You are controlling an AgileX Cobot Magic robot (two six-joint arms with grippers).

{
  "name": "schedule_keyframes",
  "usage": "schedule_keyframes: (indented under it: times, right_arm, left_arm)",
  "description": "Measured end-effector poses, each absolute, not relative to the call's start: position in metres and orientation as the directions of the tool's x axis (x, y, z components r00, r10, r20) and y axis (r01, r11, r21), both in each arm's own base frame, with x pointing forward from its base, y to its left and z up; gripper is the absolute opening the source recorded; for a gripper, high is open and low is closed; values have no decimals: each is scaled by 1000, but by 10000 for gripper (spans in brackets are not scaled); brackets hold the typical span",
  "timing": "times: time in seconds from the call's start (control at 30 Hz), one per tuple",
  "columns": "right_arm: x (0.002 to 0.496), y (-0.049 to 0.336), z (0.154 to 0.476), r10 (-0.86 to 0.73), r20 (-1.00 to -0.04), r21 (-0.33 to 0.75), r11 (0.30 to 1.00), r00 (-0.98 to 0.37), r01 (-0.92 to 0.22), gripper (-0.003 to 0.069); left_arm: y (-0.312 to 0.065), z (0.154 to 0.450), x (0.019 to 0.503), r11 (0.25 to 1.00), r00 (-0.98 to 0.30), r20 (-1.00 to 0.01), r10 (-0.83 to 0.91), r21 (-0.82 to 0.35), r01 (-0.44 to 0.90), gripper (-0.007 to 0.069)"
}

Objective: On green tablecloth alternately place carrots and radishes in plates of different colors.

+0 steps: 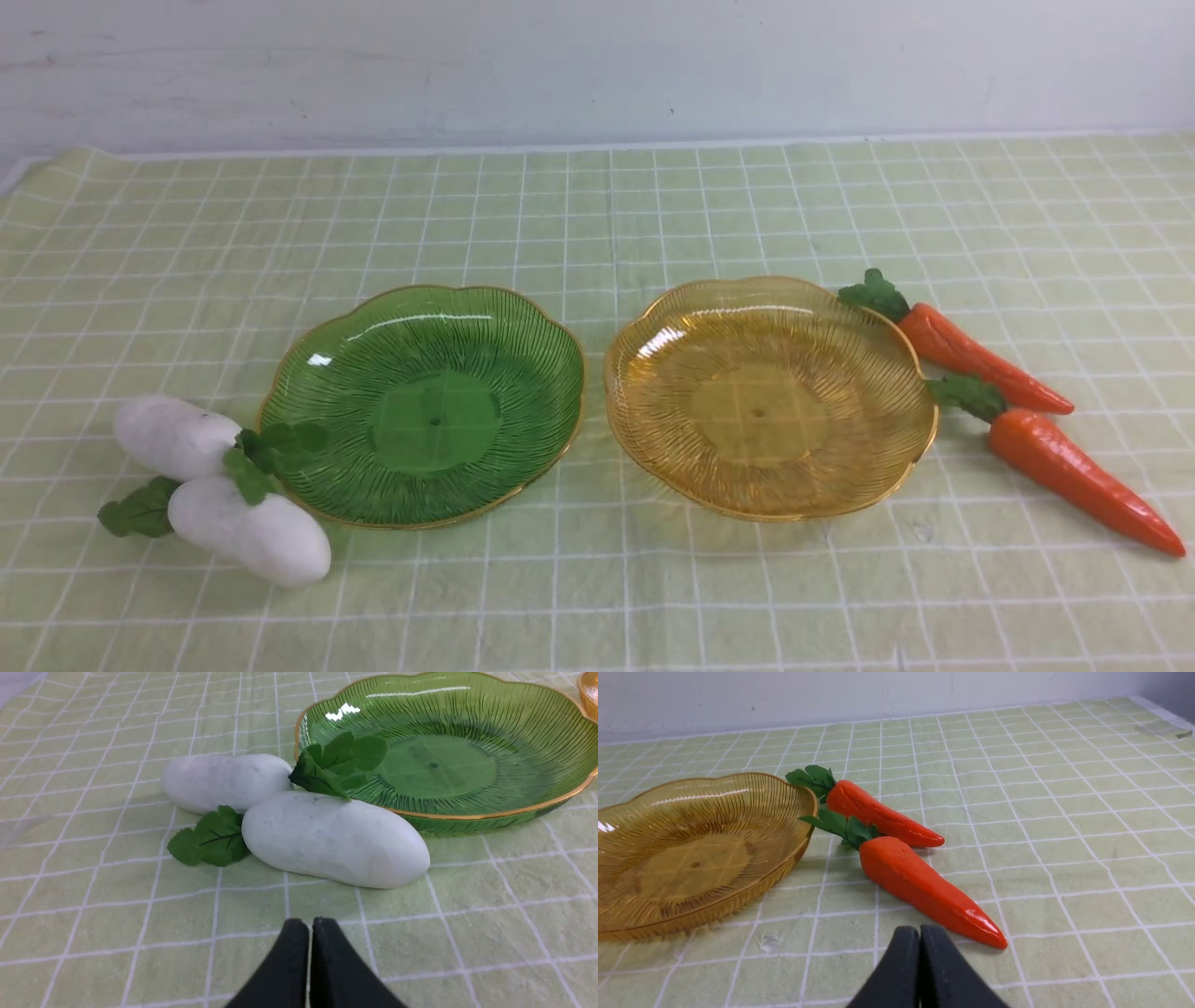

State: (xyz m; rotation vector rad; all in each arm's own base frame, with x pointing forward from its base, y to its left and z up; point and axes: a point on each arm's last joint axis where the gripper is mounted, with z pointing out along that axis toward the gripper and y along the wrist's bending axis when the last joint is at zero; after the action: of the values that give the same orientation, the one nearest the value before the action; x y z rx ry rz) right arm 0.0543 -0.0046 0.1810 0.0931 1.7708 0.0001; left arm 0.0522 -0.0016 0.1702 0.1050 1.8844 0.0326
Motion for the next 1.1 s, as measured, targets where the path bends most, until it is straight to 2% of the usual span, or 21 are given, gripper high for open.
schedule_keyframes:
  times: [1.1]
  right_arm:
    - [54,-5,181,74,-978,63,996,-197,65,-14]
  left_arm:
    - [-2,170,52,997,-308,-949,68,54,54,-8]
